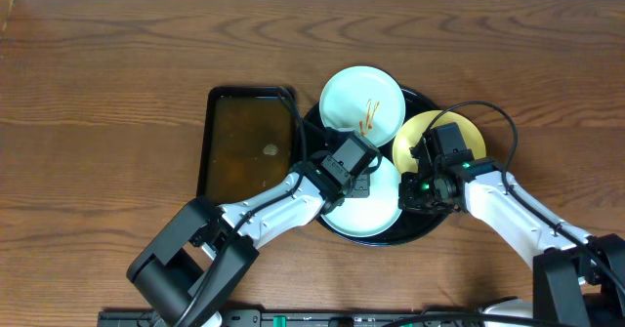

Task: Clean dirty plates on tray and stack at the side
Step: 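Scrub the lower green plate with the sponge while right gripper holds it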

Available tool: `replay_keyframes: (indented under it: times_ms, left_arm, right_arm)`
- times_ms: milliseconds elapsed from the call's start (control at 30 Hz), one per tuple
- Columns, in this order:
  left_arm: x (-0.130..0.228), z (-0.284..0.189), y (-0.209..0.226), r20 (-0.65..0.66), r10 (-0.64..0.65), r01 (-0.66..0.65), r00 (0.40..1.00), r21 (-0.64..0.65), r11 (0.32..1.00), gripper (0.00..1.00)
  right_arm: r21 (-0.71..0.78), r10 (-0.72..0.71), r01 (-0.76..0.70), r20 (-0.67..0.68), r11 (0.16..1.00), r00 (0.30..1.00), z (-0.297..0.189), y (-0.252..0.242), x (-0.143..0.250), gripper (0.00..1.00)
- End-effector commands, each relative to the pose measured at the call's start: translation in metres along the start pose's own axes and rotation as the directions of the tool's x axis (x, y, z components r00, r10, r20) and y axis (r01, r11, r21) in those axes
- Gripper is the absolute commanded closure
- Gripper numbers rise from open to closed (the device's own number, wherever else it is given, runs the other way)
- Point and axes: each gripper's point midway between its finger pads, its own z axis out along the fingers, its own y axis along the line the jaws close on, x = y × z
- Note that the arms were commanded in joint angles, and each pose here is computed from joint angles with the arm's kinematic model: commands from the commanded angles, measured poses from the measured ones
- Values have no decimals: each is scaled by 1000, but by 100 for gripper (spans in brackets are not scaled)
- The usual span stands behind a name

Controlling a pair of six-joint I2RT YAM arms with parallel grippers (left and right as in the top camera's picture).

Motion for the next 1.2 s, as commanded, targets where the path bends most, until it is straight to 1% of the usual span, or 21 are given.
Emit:
replay_keyframes:
  times_ms: [0,133,300,433,533,633,767,800,867,900,967,1067,1167]
  left_arm:
    - [14,1,-25,-77,19,-11,997,103,995,92]
    - [32,0,-37,-98,67,-56,993,110,992,92]
    - [36,1,-37,-75,89,-83,993,78,993,92]
    - [24,2,-25,-23,96,-95,995,17,995,92]
    - [5,1,-3,51,89,-84,995,-86,993,92]
    - [-13,0,19,99,91,-74,991,-160,984,93]
    - [-24,0,38,96,47,-29,994,-187,982,92]
    - [-23,0,38,78,64,-50,995,-175,983,93]
    - [-19,-3,26,31,103,-100,994,-99,990,93]
    - [-15,-8,18,11,120,-119,993,-51,992,93]
    - [-16,-27,12,11,120,-120,993,-27,992,93]
    - [-25,-61,17,57,119,-115,991,-57,992,93]
    - [-40,-94,32,140,113,-95,984,-126,987,93]
  right_arm:
    - [4,-9,9,-20,1000,1000,2,1,6,99]
    - [4,-9,9,-20,1000,1000,2,1,6,99]
    - [4,-9,9,-20,1000,1000,2,1,6,99]
    - [5,-8,8,-22,1000,1000,2,1,6,99]
    - [5,-7,8,-23,1000,1000,2,0,7,99]
    - [2,-8,8,-25,1000,1000,2,1,7,99]
    - [2,-8,8,-25,1000,1000,2,1,7,99]
    - [2,-8,8,-25,1000,1000,2,1,7,99]
    - [3,-8,8,-25,1000,1000,2,1,7,99]
    - [3,-8,8,-25,1000,1000,2,1,7,99]
    - [3,-8,8,-23,1000,1000,2,1,7,99]
    - [12,-9,10,-17,1000,1000,2,-1,5,99]
    - [11,-10,11,-13,1000,1000,2,0,5,99]
